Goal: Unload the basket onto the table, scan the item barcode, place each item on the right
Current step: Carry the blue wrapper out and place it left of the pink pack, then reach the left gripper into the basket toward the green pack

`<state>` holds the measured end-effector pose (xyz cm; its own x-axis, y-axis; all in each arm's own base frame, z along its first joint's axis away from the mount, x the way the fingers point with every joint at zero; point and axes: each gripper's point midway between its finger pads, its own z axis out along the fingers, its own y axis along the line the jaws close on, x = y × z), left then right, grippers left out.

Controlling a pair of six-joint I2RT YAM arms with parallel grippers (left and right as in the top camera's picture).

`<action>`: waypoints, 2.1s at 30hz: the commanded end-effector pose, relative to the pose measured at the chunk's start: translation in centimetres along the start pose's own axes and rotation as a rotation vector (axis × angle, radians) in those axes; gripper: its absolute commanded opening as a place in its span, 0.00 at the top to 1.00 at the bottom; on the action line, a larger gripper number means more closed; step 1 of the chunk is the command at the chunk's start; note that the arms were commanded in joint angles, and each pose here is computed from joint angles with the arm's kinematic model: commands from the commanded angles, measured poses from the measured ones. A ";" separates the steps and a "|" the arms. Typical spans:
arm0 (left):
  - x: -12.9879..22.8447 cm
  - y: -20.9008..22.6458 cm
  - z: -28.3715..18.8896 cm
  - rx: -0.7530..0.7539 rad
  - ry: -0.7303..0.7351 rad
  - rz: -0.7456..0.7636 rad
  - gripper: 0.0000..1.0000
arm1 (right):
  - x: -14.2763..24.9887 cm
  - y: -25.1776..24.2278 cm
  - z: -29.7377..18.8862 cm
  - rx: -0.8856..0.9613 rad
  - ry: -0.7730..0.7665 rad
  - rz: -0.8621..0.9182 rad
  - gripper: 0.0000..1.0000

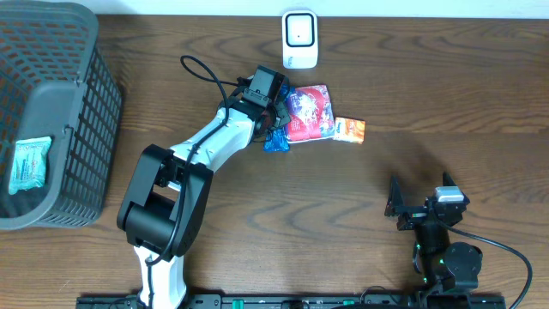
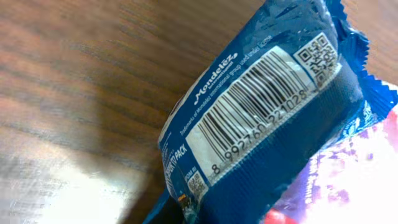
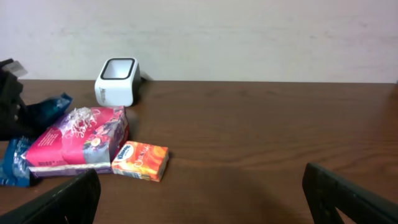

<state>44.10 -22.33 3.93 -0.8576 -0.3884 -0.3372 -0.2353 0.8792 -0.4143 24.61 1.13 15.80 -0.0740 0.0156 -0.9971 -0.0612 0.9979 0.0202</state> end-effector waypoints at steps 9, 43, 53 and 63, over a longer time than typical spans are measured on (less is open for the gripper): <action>-7.2 5.4 -1.6 -0.152 -0.180 0.126 0.75 | 0.1 -0.1 0.0 0.003 -0.002 -0.010 0.01; -23.8 23.6 -41.1 -0.536 -1.045 -0.123 0.52 | 0.1 -0.1 0.0 0.003 -0.002 -0.010 0.01; -21.1 41.3 -37.8 -0.862 -0.764 -0.282 0.51 | 0.1 -0.1 0.0 0.003 -0.002 -0.010 0.01; -18.0 46.3 -28.2 -0.918 -0.402 -0.162 0.51 | 0.1 -0.1 0.0 0.003 -0.002 -0.010 0.01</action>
<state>35.90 33.27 16.81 -0.5133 -0.4634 -0.7223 -0.7946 0.5745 0.1961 24.61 1.13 15.80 -0.0740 0.0156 -0.9971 -0.0612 0.9979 0.0202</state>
